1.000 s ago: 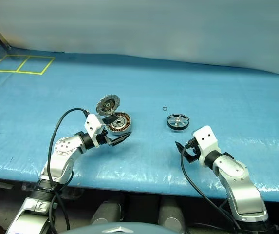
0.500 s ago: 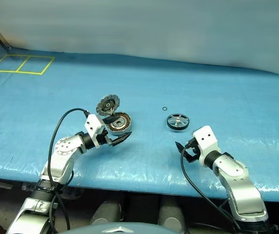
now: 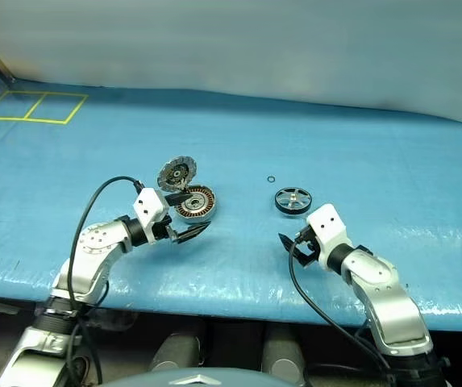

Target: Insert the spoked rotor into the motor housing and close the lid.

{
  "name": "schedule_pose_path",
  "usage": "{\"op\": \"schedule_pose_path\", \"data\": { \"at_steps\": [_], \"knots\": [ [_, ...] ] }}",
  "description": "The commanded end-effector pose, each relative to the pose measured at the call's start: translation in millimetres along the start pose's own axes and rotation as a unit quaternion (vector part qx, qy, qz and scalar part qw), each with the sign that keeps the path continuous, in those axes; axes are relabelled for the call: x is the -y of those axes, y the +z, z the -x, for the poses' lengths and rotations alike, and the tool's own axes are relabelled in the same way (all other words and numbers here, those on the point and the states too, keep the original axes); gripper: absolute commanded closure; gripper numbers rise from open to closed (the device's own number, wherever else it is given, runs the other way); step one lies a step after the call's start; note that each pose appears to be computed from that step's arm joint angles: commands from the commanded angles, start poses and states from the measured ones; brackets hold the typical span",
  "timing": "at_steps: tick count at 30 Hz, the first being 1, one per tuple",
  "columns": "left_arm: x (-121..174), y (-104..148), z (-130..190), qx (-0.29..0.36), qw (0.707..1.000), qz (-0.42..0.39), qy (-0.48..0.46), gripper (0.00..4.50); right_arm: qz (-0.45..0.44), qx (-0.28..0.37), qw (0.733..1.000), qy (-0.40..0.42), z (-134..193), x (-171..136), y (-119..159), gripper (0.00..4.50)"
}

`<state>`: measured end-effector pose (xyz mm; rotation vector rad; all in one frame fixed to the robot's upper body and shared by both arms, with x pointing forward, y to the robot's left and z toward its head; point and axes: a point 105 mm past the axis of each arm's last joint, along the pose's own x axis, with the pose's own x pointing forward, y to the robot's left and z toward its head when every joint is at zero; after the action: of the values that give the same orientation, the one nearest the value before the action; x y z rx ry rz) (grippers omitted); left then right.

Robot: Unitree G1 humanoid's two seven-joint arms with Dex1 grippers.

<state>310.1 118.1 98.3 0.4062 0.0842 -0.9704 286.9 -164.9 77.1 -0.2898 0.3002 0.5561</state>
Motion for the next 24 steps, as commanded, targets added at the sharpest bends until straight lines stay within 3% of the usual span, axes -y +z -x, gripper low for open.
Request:
{"op": "schedule_pose_path", "data": {
  "at_steps": [1, 8, 17, 20, 24],
  "knots": [
    [14, 26, 2, -0.045, 0.986, -0.138, -0.08, 0.0, 0.019, 0.028, 0.999, 0.014, -6, 3, 17, 0.02],
    [3, 40, 10, -0.197, 0.874, -0.398, -0.199, 0.0, 0.033, 0.012, 0.998, 0.048, -20, 0, 15, 0.02],
    [-25, 42, -12, -0.288, 0.763, -0.523, -0.248, 0.0, 0.058, -0.008, 0.997, 0.058, -14, 11, 16, 0.02],
    [-29, 38, -16, -0.302, 0.747, -0.533, -0.258, 0.0, 0.065, -0.01, 0.997, 0.048, -9, 18, 19, 0.02],
    [-30, 35, -18, -0.303, 0.748, -0.53, -0.26, 0.0, 0.068, -0.012, 0.997, 0.041, -5, 22, 20, 0.02]
  ]
}}
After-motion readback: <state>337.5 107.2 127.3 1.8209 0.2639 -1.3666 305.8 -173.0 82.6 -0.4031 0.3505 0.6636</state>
